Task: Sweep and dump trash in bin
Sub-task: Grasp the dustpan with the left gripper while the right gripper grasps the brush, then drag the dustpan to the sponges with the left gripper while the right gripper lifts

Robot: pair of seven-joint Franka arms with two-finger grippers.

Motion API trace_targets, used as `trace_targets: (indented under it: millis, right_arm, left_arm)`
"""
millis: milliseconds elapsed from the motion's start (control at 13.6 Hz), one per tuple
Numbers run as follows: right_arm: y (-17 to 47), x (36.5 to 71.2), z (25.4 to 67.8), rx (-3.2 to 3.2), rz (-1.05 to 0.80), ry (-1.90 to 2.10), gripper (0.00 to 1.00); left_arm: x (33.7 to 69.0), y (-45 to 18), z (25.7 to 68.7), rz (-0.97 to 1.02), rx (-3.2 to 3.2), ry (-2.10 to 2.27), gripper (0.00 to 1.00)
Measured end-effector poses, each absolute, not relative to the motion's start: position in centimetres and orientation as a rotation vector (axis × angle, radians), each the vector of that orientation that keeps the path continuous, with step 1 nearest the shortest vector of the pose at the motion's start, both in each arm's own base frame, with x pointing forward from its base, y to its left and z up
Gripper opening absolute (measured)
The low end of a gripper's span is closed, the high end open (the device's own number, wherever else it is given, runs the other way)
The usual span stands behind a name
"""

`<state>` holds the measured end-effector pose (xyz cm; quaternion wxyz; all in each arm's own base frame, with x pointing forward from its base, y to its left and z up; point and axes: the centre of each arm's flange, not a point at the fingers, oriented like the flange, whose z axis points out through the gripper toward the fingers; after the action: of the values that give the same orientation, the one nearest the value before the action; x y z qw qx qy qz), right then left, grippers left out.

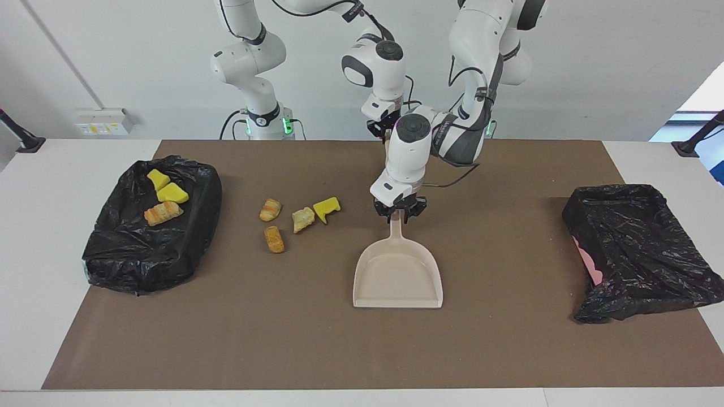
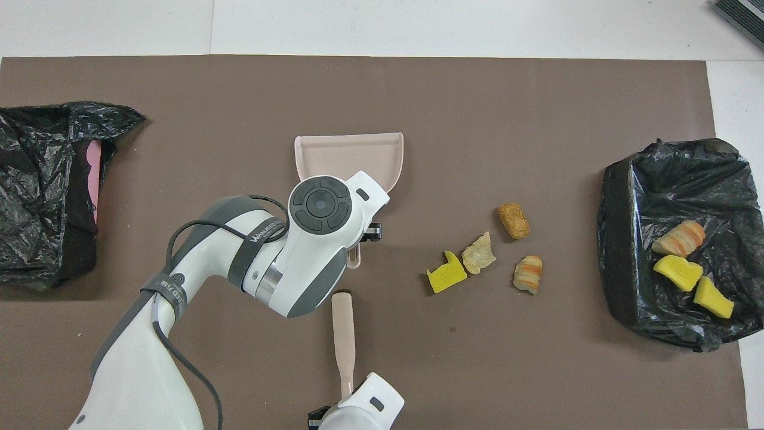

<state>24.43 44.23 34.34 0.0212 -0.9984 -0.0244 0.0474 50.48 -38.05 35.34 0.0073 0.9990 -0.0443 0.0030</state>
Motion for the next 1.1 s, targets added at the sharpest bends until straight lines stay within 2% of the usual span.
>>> trace_targets:
  millis: [74, 147, 221, 515, 809, 1103]
  right_arm:
    - [44.2, 24.6, 34.8, -3.113, 0.161, -0.081, 0.26]
    - [44.1, 24.8, 35.4, -3.121, 0.165, -0.078, 0.26]
    - [43.8, 25.1, 36.3, -3.13, 0.164, -0.067, 0.26]
    - [40.2, 26.6, 40.3, -3.199, 0.183, -0.053, 0.26]
    - [33.7, 29.0, 45.0, -3.264, 0.226, -0.057, 0.26]
    - [26.1, 33.7, 46.9, -3.346, 0.195, 0.02, 0.26]
  left_arm:
    - [50.4, -38.1, 35.2, 0.005, 3.125, -0.151, 0.37]
    - [50.3, -38.1, 35.1, 0.002, 3.126, -0.159, 0.37]
    - [50.3, -38.1, 35.1, 0.001, 3.126, -0.169, 0.32]
    - [50.4, -37.1, 35.9, -0.019, 3.132, -0.322, 0.32]
    - [50.8, -33.2, 40.0, -0.088, 3.113, -0.644, 0.32]
    - [52.0, -29.3, 41.9, -0.119, 3.003, -1.103, 0.32]
